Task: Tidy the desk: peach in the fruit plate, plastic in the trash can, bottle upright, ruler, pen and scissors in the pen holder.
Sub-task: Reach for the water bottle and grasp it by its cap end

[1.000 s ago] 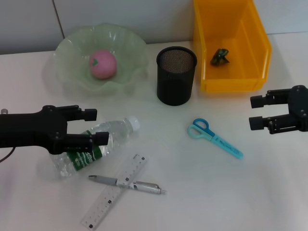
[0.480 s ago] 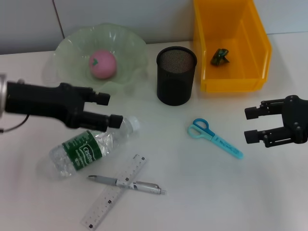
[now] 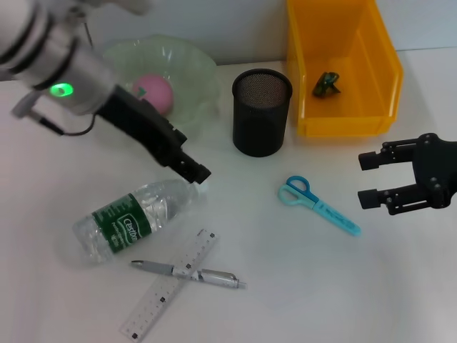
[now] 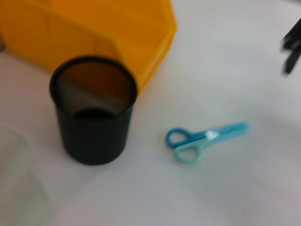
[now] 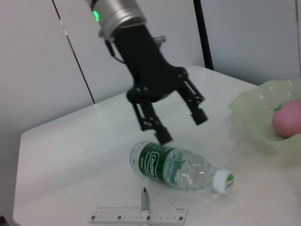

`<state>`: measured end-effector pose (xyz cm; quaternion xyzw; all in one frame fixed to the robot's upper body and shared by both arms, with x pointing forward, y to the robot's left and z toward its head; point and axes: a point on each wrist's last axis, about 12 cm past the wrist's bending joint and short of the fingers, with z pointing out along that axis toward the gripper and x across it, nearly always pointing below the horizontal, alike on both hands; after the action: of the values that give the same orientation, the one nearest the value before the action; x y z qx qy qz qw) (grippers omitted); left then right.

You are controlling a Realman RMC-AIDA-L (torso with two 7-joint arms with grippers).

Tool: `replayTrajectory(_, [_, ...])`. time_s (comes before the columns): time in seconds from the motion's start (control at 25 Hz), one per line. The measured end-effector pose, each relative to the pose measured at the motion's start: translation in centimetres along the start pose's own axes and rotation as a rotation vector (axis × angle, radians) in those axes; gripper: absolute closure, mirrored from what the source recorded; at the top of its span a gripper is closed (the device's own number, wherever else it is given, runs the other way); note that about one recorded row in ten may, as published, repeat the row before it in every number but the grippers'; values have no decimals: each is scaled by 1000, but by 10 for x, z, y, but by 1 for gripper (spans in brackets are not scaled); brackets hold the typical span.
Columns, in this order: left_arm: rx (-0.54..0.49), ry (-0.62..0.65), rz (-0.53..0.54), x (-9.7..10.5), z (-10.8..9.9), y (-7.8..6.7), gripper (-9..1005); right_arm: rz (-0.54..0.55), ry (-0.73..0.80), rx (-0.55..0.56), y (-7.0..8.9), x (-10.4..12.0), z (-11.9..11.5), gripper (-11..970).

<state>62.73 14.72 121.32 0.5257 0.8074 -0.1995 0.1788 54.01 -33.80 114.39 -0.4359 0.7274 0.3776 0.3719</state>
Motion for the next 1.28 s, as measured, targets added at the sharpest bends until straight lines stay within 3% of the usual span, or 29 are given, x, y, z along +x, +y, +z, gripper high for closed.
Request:
replayTrajectory(0.04, [-53,63,14,-16,8,-4,155,-8,5,-2,0,-1,1,200])
replayTrajectory(0.32, [-158,175,31,-43,24,-7,154,-35,9,-5,-1,-3,1,200])
replayTrajectory(0.64, [-214,214,-6,-45,40,-1,154,-40,17,-7,-1,-4,1,201])
replayTrajectory(1.28, [-161,200,-30,-39,60,-6,154,-72,23,4,-1,-3,0,201])
